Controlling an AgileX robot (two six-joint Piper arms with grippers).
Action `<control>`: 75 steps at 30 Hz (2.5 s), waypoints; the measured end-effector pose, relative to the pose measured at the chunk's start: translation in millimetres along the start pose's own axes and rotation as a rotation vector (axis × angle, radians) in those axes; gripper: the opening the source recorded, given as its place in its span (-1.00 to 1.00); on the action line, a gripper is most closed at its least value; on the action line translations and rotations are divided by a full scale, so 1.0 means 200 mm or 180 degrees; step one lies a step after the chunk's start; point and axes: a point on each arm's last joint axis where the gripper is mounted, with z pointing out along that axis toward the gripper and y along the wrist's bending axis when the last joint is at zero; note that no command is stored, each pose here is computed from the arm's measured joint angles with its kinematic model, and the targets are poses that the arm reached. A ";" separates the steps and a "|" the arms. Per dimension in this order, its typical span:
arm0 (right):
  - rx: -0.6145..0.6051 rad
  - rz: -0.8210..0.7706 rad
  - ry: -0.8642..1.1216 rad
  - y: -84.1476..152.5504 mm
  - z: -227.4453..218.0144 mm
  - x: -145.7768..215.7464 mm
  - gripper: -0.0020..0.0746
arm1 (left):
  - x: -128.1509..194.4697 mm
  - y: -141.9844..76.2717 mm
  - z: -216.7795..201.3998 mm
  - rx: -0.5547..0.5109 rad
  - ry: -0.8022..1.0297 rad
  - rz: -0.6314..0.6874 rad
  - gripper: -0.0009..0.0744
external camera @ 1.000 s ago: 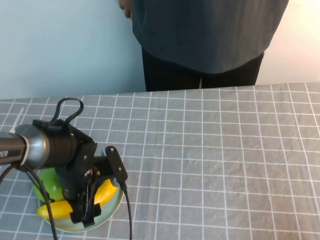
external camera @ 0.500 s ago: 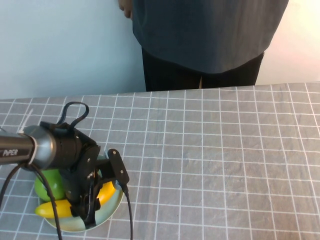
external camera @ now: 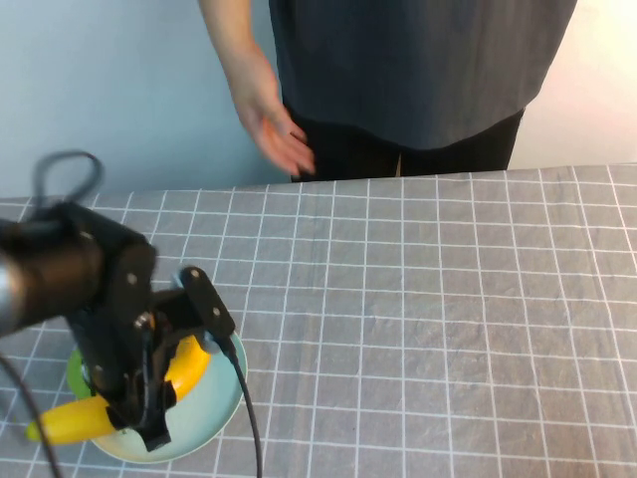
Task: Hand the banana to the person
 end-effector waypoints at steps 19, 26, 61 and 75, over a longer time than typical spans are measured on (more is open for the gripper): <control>0.0000 0.0000 0.0000 0.00 0.00 0.00 -0.97 | 0.12 -0.06 -0.84 -0.0451 -0.0958 0.0004 -0.27; 0.0000 0.0000 0.0000 0.00 0.00 0.00 -0.97 | -0.17 0.02 -1.08 -0.0821 -0.1331 0.0453 -0.27; 0.0000 0.0000 0.0000 0.00 0.00 0.00 -0.97 | -0.57 0.11 -1.11 -0.1367 -0.1365 -0.0187 0.80; 0.0000 0.0000 0.0000 0.00 0.00 0.00 -0.97 | 0.39 -0.30 -1.16 -0.1225 -0.1960 -0.1305 -0.78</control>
